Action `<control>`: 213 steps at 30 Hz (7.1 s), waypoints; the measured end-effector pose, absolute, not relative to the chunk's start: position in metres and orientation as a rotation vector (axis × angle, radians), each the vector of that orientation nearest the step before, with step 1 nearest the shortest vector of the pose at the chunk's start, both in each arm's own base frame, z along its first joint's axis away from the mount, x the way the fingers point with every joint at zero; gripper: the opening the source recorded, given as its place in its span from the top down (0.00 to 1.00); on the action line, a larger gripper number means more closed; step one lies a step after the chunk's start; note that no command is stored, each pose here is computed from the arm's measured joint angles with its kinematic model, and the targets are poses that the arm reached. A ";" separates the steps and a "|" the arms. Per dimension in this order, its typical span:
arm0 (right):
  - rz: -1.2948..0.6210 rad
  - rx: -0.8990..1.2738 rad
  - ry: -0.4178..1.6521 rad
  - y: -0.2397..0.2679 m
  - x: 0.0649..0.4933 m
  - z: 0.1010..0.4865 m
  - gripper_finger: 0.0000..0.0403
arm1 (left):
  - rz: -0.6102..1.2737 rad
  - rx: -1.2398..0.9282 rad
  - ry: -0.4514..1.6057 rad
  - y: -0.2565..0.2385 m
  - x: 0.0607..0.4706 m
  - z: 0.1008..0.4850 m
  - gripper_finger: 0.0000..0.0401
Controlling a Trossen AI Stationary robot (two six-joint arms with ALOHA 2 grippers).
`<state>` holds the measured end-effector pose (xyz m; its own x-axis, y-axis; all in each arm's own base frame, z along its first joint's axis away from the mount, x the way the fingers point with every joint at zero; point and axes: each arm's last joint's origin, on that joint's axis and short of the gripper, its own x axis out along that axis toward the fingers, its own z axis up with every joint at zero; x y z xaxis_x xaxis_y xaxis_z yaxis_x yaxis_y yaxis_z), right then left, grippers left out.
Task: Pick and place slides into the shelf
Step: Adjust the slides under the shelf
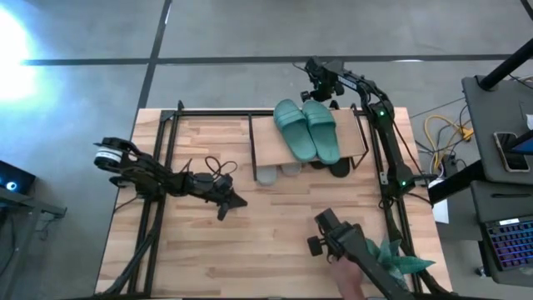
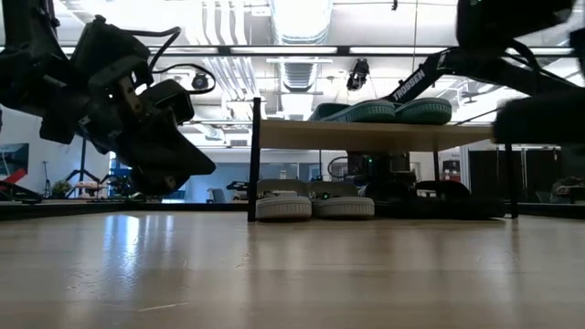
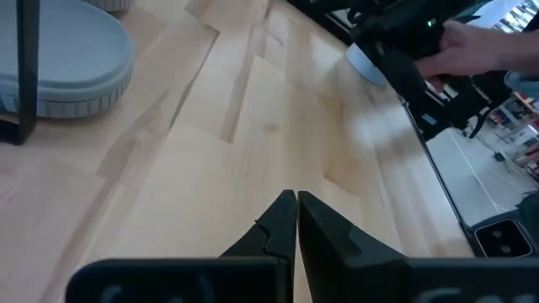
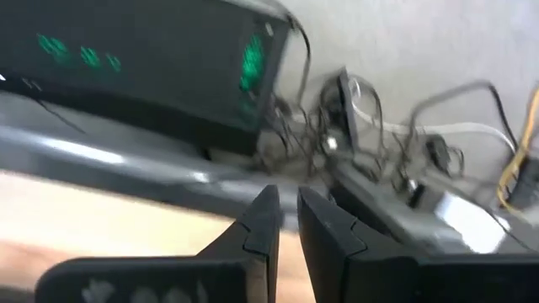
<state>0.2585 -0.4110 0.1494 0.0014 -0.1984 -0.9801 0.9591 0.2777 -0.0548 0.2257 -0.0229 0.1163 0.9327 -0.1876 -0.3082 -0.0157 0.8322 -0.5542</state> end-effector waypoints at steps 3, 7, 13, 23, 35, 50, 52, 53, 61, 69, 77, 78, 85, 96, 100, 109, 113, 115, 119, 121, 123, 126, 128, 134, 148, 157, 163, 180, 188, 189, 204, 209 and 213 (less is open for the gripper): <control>-1.110 0.818 1.130 -0.415 0.266 0.156 0.91 | -0.095 -0.584 0.358 -0.023 0.226 0.117 1.00; -1.072 0.823 1.195 -0.407 0.270 0.157 0.91 | -0.094 -0.584 0.357 -0.023 0.226 0.118 1.00; -0.957 0.880 1.270 -0.389 0.278 0.150 0.91 | -0.086 -0.582 0.354 -0.023 0.226 0.118 1.00; -0.896 0.827 1.333 -0.368 0.299 0.154 0.91 | -0.083 -0.591 0.353 -0.023 0.226 0.118 1.00; -0.811 0.914 1.438 -0.340 0.291 0.190 0.90 | -0.063 -0.588 0.339 -0.022 0.226 0.119 1.00; -0.862 0.818 1.245 -0.357 0.301 0.193 0.90 | -0.061 -0.561 0.322 -0.021 0.226 0.120 1.00; -0.800 0.862 1.269 -0.351 0.305 0.186 0.90 | -0.060 -0.561 0.322 -0.021 0.226 0.120 1.00; -0.769 0.880 1.285 -0.348 0.307 0.183 0.90 | -0.060 -0.561 0.322 -0.021 0.226 0.120 1.00; -0.696 0.898 1.352 -0.332 0.315 0.175 0.90 | -0.059 -0.560 0.325 -0.021 0.226 0.120 1.00; -0.652 0.924 1.515 -0.319 0.307 0.176 0.90 | -0.059 -0.560 0.325 -0.021 0.226 0.120 1.00; -0.712 0.850 1.469 -0.324 0.310 0.187 0.90 | -0.059 -0.561 0.324 -0.021 0.226 0.120 1.00; -0.741 0.818 1.461 -0.326 0.310 0.190 0.90 | -0.059 -0.561 0.324 -0.021 0.226 0.120 1.00; -0.874 0.738 1.405 -0.341 0.303 0.209 0.90 | -0.063 -0.563 0.315 -0.021 0.226 0.121 1.00; -0.820 0.910 1.435 -0.349 0.280 0.207 0.91 | -0.063 -0.562 0.315 -0.021 0.226 0.121 1.00; -0.806 0.918 1.429 -0.349 0.281 0.207 0.91 | -0.063 -0.562 0.316 -0.021 0.226 0.121 1.00; -0.851 0.901 1.451 -0.354 0.273 0.206 0.91 | -0.062 -0.589 0.306 -0.021 0.226 0.123 1.00; -1.046 0.772 1.451 -0.368 0.263 0.209 0.91 | -0.073 -0.590 0.270 -0.021 0.226 0.130 1.00; -1.132 0.699 1.389 -0.378 0.262 0.215 0.91 | -0.078 -0.590 0.257 -0.021 0.225 0.134 1.00; -1.219 0.623 1.184 -0.396 0.265 0.244 0.91 | -0.088 -0.591 0.224 -0.021 0.224 0.141 1.00; -1.235 0.592 1.080 -0.400 0.268 0.267 0.91 | -0.093 -0.592 0.203 -0.021 0.223 0.145 1.00; -1.242 0.558 0.993 -0.396 0.271 0.287 0.91 | -0.085 -0.593 0.178 -0.020 0.222 0.150 1.00; -1.230 0.560 0.939 -0.376 0.268 0.312 0.91 | -0.076 -0.593 0.128 -0.020 0.221 0.159 1.00; -1.144 0.626 0.921 -0.359 0.266 0.327 0.91 | -0.078 -0.593 0.098 -0.019 0.221 0.165 1.00; -0.580 0.831 0.677 -0.313 0.267 0.377 0.91 | -0.086 -0.595 0.056 -0.018 0.219 0.174 1.00; -0.188 0.909 1.019 -0.108 0.223 0.426 0.91 | -0.068 -0.593 0.118 -0.018 0.217 0.170 1.00; -0.643 1.083 1.071 -0.019 0.163 0.406 0.91 | -0.064 -0.589 0.166 -0.016 0.217 0.166 1.00; -0.826 1.207 1.202 0.011 0.143 0.349 0.91 | -0.121 -0.600 0.191 -0.010 0.217 0.165 1.00; -0.847 1.392 0.592 0.012 0.125 0.233 0.91 | -0.192 -0.685 0.226 -0.009 0.203 0.160 1.00; -0.926 1.367 0.797 0.013 0.106 0.220 0.91 | -0.140 -0.684 0.192 -0.007 0.198 0.161 1.00; -0.934 1.363 0.803 0.013 0.107 0.219 0.91 | -0.131 -0.684 0.191 -0.006 0.198 0.160 1.00; -1.162 1.371 0.892 0.019 0.141 0.189 0.91 | -0.097 -0.688 0.186 0.000 0.198 0.159 1.00; -1.083 1.287 0.917 0.024 0.159 0.176 0.91 | -0.097 -0.688 0.187 0.000 0.198 0.159 1.00; -1.263 1.172 0.942 0.024 0.159 0.160 0.91 | -0.097 -0.688 0.189 0.000 0.198 0.158 1.00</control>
<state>0.1594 0.0241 0.1598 0.1099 -0.1982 -0.9740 0.9901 -0.0645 0.1249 0.1977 0.0003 0.1582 0.9784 -0.1507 -0.1416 0.0261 0.7691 -0.6386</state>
